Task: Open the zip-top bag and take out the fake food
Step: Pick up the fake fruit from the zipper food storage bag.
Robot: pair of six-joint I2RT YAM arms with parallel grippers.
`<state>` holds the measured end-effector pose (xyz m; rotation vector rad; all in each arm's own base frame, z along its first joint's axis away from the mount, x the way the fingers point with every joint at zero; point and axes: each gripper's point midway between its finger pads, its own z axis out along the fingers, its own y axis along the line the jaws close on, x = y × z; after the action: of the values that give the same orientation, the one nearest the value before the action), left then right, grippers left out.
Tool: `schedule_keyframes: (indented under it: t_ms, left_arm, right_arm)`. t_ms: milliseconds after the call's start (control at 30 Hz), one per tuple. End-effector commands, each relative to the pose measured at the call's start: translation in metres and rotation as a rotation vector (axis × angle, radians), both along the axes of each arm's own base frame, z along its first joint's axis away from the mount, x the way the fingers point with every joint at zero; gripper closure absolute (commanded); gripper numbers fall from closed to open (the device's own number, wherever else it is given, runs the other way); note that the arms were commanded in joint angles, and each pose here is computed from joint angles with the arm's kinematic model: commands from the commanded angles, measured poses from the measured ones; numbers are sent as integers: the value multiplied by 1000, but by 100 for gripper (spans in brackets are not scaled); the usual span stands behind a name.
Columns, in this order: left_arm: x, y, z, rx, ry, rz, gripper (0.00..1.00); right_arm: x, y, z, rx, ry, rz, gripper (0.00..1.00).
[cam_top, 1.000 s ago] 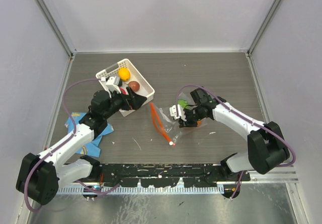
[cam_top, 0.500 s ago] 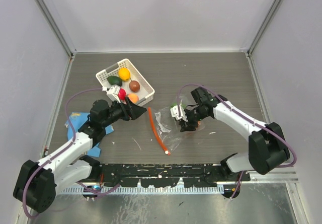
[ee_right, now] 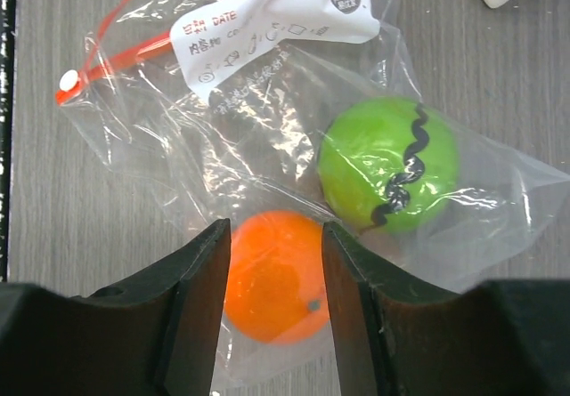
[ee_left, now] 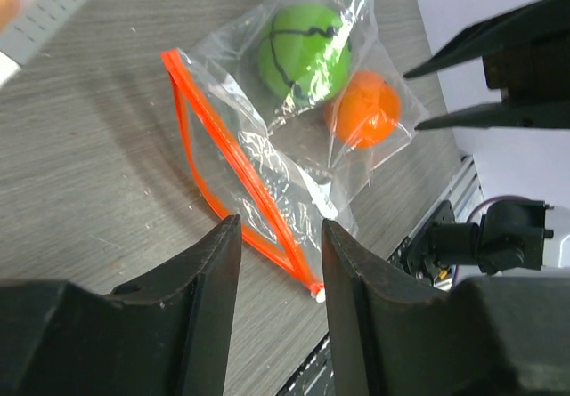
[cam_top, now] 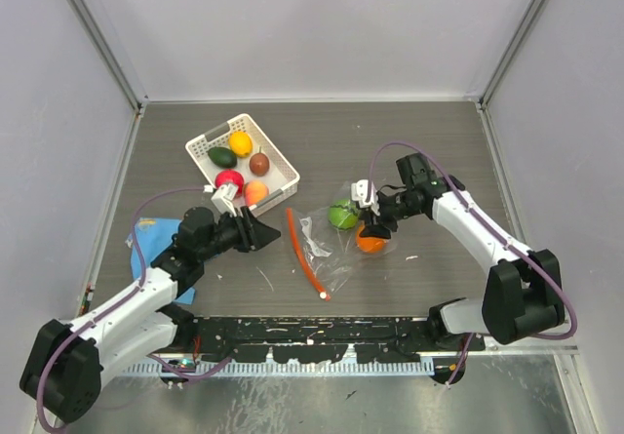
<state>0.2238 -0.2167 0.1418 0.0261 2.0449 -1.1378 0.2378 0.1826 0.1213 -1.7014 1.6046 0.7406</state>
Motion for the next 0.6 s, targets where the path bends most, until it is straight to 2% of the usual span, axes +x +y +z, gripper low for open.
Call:
schedule_keyframes:
  t_ms: [0, 100, 200, 267, 467, 567]
  left_arm:
    - [-7, -12, -3, 17, -8, -38, 59]
    - [-12, -18, -15, 82, -25, -63, 60]
    - [-16, -24, -27, 154, -82, -95, 60]
    - [-18, -25, -35, 191, -128, -107, 60]
    - [-26, -32, -46, 243, -279, -178, 59]
    - [-31, -36, -48, 258, -341, -217, 59]
  right_arm:
    - [30, 5, 33, 17, -147, -13, 48]
    - [37, 4, 44, -13, -226, 69, 40]
    - [28, 1, 33, -64, -316, 299, 24]
    - [29, 1, 26, -85, -363, 415, 19]
    - [46, 7, 8, -103, -340, 573, 18]
    - [61, 10, 1, -129, -298, 564, 25]
